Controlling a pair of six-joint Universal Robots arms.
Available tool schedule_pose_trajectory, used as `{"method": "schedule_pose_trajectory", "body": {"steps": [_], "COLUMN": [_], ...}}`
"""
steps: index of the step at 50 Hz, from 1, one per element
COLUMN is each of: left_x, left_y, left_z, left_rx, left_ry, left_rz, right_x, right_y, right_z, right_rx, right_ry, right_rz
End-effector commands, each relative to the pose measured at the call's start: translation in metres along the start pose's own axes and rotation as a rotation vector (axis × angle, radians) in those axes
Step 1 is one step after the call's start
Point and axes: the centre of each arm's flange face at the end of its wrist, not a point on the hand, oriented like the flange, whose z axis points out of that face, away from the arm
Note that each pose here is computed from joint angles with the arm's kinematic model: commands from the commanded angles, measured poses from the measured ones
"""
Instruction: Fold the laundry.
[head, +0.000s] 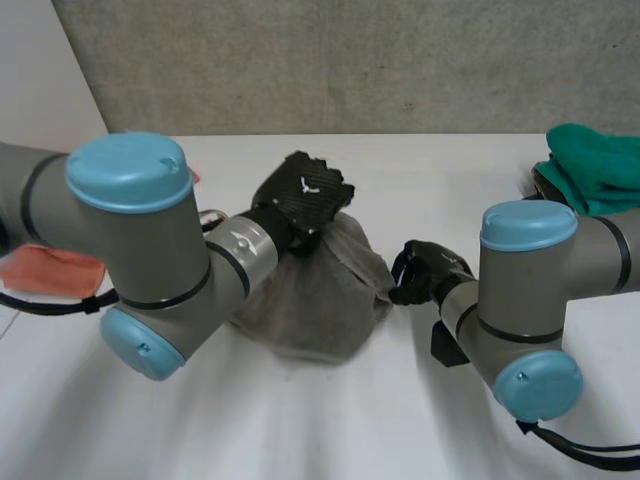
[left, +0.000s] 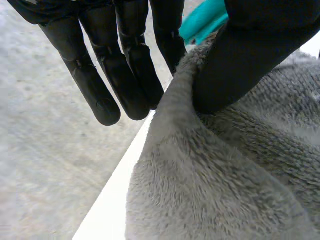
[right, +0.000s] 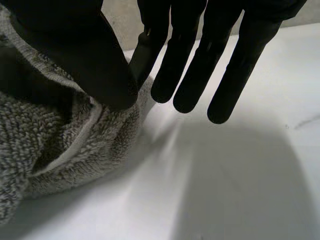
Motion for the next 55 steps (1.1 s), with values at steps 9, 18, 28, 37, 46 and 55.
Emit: {"method": "schedule_pose_trajectory", "body": {"steps": [9,18,28,37,46,55], "left_x": [-0.053,-0.073,-0.057,-0.059,-0.060,-0.063], "left_y": [-0.090,-0.032,-0.003,-0.041,-0.062,-0.070], "left_z": [-0.054,-0.055,-0.066,-0.094,-0.107,-0.108], "left_rx": [0.211,0.030,-0.066,0.037,0.103,0.128], "left_ry": [-0.189,-0.242,-0.205,-0.233,-0.251,-0.262], "left_rz": [0.015,-0.051,-0.080,-0.054,-0.038,-0.030], "right_x": [-0.030,-0.070,-0.050,-0.001,0.017,0.026], "right_y": [-0.168,-0.118,-0.083,-0.093,-0.048,-0.021], "right_z": [-0.083,-0.060,-0.036,0.017,0.044,0.056], "right_rx": [0.632,0.503,0.291,0.135,-0.035,-0.082], "right_ry": [-0.020,-0.179,-0.148,-0.241,-0.236,-0.224], "right_rz": [-0.441,-0.556,-0.577,-0.549,-0.510,-0.414]}}
